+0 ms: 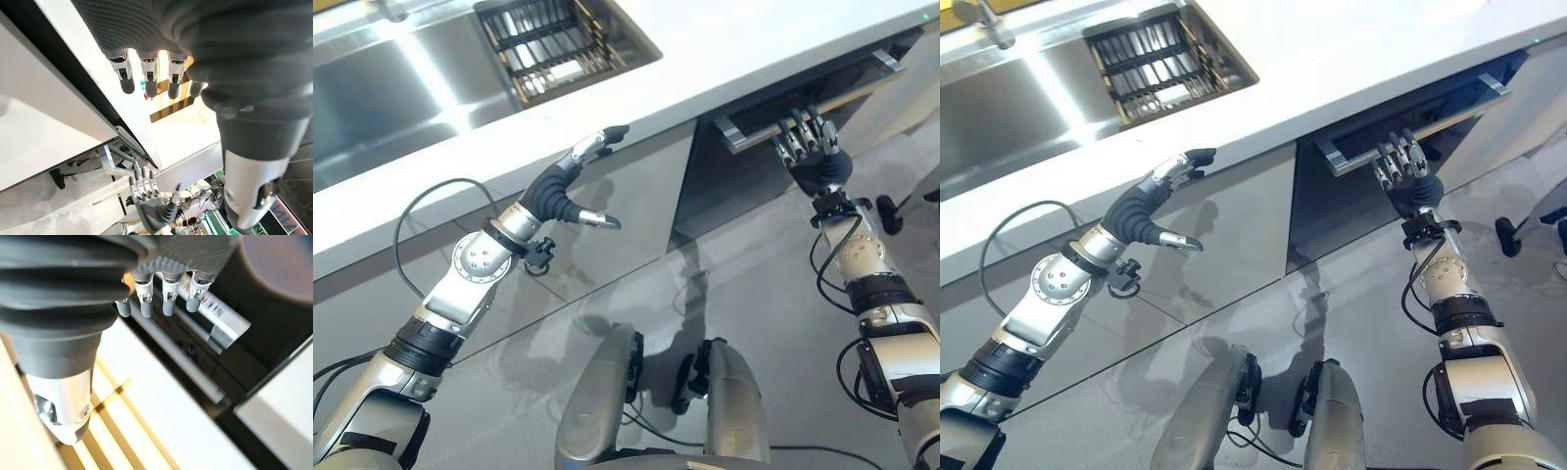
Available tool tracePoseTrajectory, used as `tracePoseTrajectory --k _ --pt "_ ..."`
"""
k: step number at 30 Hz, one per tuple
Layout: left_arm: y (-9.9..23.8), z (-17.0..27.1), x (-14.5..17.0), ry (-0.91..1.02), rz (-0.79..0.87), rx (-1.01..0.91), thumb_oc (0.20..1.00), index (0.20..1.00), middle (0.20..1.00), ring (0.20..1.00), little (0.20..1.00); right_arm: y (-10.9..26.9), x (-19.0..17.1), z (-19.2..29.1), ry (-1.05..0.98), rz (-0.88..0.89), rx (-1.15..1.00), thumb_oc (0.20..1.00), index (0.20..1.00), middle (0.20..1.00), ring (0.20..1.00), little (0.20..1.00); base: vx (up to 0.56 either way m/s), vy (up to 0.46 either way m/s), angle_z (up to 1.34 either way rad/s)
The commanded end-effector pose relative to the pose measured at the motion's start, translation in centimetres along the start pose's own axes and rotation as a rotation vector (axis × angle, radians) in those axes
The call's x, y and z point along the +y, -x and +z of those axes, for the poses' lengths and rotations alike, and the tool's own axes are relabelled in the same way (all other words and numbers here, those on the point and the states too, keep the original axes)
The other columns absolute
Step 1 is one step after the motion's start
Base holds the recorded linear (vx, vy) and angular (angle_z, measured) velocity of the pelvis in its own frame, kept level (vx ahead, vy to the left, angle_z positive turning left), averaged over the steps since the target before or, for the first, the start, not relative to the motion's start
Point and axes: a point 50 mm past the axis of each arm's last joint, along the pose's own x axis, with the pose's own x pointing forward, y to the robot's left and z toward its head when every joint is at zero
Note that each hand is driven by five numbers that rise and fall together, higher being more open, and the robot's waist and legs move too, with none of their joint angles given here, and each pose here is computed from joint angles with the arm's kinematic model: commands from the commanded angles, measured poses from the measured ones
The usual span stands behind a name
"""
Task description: Pick up plates and place into dishwasher.
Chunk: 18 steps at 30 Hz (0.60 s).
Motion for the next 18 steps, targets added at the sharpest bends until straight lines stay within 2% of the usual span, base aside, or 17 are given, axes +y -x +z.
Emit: tracePoseTrajectory --k 1,4,9,15,18 --pt "0.3 0.8 -0.5 0.06 0.01 -0.082 1.0 1.0 1.0 1.0 1.0 0.5 -0.8 -0.2 0.013 -0.088 -0.079 1.0 1.0 1.0 1.0 1.0 -0.01 0.025 -0.05" --pt "0.3 0.0 -1.2 0.093 0.016 -0.046 1.0 1.0 1.0 1.0 1.0 1.6 -1.9 -2.5 0.005 -0.167 -0.035 1.0 1.0 1.0 1.0 1.0 0.0 0.036 -0.06" --pt "1.3 -3.0 -4.2 0.228 0.023 0.07 1.0 1.0 1.0 1.0 1.0 5.0 -2.8 -9.3 -0.069 -0.227 0.161 1.0 1.0 1.0 1.0 1.0 0.04 0.023 -0.13" --pt "5.6 -7.0 -10.4 0.535 -0.004 0.27 1.0 1.0 1.0 1.0 1.0 13.1 -4.0 -17.0 -0.119 -0.292 0.444 1.0 1.0 1.0 1.0 1.0 0.12 0.01 -0.12" --pt "7.4 -8.2 -12.7 0.632 0.007 0.345 1.0 1.0 1.0 1.0 1.0 15.9 -3.5 -19.6 -0.154 -0.307 0.568 1.0 1.0 1.0 1.0 1.0 0.06 0.009 -0.1"
